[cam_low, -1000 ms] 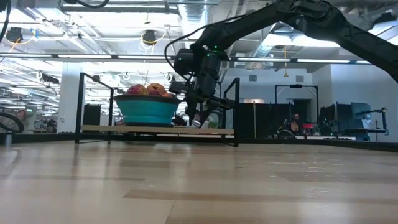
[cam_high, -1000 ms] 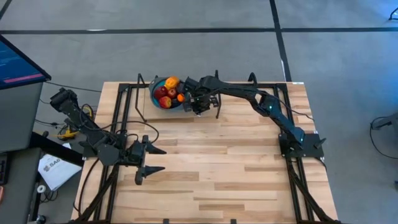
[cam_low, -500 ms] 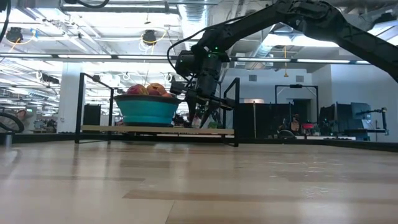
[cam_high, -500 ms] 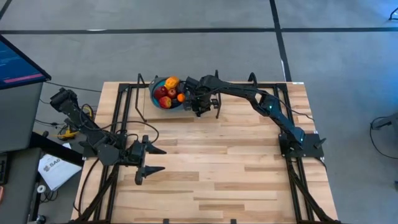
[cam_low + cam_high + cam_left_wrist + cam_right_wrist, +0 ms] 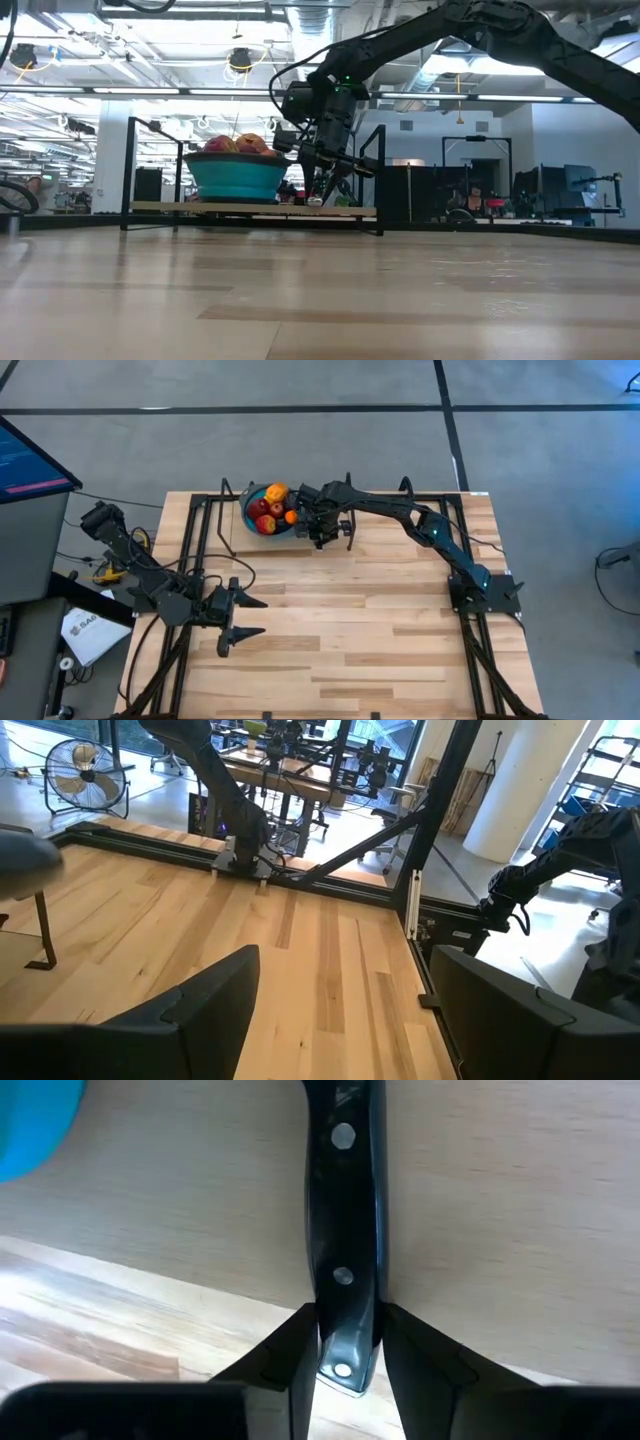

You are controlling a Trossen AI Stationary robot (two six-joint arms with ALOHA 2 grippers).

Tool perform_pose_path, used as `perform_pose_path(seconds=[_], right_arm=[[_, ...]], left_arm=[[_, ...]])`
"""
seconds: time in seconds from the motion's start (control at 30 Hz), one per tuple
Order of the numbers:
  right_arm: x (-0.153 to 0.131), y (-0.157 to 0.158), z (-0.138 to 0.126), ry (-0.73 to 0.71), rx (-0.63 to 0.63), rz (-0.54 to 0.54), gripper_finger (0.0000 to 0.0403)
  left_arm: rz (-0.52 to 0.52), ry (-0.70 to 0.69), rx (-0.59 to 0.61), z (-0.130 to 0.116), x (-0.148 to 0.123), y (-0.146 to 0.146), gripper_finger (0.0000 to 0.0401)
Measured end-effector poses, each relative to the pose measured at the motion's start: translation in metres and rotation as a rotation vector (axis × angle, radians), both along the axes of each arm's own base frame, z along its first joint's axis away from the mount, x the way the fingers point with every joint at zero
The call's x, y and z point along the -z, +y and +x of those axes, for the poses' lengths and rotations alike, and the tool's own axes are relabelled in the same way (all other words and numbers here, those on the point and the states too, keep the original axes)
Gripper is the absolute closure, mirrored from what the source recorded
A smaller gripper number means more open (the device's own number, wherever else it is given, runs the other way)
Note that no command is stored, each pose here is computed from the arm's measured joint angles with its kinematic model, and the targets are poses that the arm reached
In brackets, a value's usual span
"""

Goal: Pick & Place Fruit
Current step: Put the black knife beside the blue strainer bowl on the shelf

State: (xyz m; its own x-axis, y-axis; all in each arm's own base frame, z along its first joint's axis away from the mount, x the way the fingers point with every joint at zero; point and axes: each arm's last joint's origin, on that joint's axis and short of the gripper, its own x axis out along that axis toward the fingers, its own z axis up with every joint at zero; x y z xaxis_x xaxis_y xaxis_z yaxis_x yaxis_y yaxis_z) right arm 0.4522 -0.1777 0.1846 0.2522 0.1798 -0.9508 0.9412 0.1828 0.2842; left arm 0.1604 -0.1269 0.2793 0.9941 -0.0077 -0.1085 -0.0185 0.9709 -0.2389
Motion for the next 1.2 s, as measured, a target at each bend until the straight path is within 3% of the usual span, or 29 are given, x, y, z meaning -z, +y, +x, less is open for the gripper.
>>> perform_pose_path(seconds=[0.23,0.47,0.77,1.2], right_arm=[[-0.012,0.006,0.000,0.008,-0.024,0.009,0.0300],[-0.031,0.007,0.005,-0.037,-0.029,-0.063,0.0300],[-0.025,0.005,-0.006,0.108,-0.003,-0.150,0.0300],[-0.026,0.005,-0.006,0.110,0.003,-0.157,0.0296]], left_arm=[[0.009,0.000,0.001,0.000,0.000,0.000,0.0112],[0.009,0.000,0.001,0.000,0.000,0.000,0.0112],[0.008,0.000,0.001,0.000,0.000,0.000,0.0112],[0.001,0.000,0.000,0.000,0.000,0.000,0.0112]])
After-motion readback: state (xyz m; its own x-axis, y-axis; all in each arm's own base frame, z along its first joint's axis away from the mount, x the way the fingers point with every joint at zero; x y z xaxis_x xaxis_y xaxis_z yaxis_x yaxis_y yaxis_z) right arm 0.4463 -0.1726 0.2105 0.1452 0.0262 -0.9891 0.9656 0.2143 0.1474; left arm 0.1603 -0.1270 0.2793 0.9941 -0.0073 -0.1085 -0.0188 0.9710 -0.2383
